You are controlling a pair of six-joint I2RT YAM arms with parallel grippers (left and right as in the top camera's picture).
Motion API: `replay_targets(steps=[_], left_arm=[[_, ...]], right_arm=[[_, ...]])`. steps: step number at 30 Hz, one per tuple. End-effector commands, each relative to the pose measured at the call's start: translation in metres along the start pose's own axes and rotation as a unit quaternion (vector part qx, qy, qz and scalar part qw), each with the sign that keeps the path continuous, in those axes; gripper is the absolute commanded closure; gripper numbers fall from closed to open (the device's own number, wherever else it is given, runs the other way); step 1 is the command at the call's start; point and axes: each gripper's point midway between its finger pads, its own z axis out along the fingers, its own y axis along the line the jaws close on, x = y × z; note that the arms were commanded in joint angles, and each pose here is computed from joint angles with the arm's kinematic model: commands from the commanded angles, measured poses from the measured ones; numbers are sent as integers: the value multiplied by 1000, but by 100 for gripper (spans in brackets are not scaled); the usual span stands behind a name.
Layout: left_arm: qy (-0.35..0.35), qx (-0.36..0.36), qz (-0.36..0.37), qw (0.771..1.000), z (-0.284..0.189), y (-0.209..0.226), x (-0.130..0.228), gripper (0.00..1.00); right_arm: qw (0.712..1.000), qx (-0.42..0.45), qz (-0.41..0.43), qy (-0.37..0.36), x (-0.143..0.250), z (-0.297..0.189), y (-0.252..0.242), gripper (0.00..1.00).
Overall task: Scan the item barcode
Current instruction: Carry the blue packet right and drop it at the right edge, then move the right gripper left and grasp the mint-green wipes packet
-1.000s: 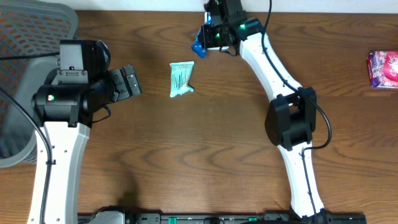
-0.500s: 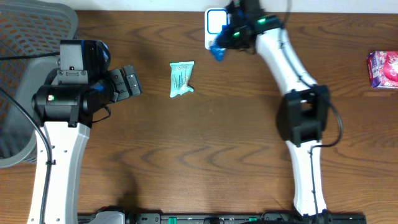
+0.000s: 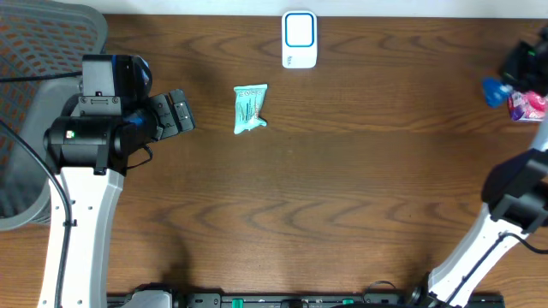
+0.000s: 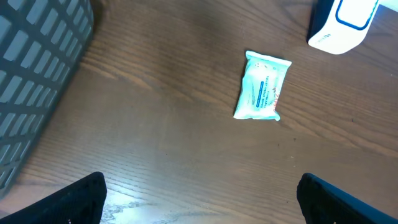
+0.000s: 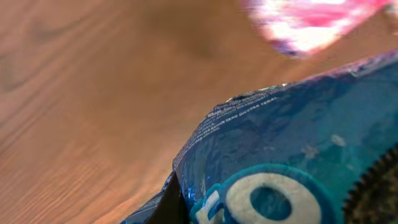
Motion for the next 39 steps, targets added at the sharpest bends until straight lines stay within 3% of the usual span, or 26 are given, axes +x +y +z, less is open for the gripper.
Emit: replay_targets(steps=[1, 8, 14, 16, 20, 21, 23, 27, 29, 30, 31, 39], left_arm=[[-2, -3, -2, 1000, -1, 2, 0, 2], [-2, -3, -2, 1000, -1, 2, 0, 2], [-2, -3, -2, 1000, -1, 2, 0, 2], [-2, -3, -2, 1000, -1, 2, 0, 2], [-1, -3, -2, 1000, -1, 2, 0, 2], [-2, -3, -2, 1000, -1, 2, 0, 2], [-2, -3, -2, 1000, -1, 2, 0, 2], [-2, -3, -2, 1000, -1, 2, 0, 2], [-2, -3, -2, 1000, -1, 2, 0, 2], [-2, -3, -2, 1000, -1, 2, 0, 2], [-1, -3, -2, 1000, -1, 2, 0, 2], [-2, -3, -2, 1000, -1, 2, 0, 2]], right_arm=[[998, 42, 53, 12, -7, 14, -53, 99], [993, 62, 92, 31, -16, 50, -117, 96], [998, 35, 54, -10, -39, 55, -111, 47], [999, 7, 36, -7, -38, 56, -98, 42], [996, -89, 6, 19, -26, 54, -53, 42], [985, -165, -29, 46, -11, 48, -15, 44], [968, -227, -67, 76, 10, 39, 22, 46], [941, -280, -136, 136, 57, 26, 85, 43], [929, -285, -182, 150, 78, 23, 115, 34], [922, -287, -209, 155, 90, 23, 131, 8], [915, -287, -236, 158, 103, 23, 149, 3], [855, -306, -372, 191, 224, 25, 272, 2]])
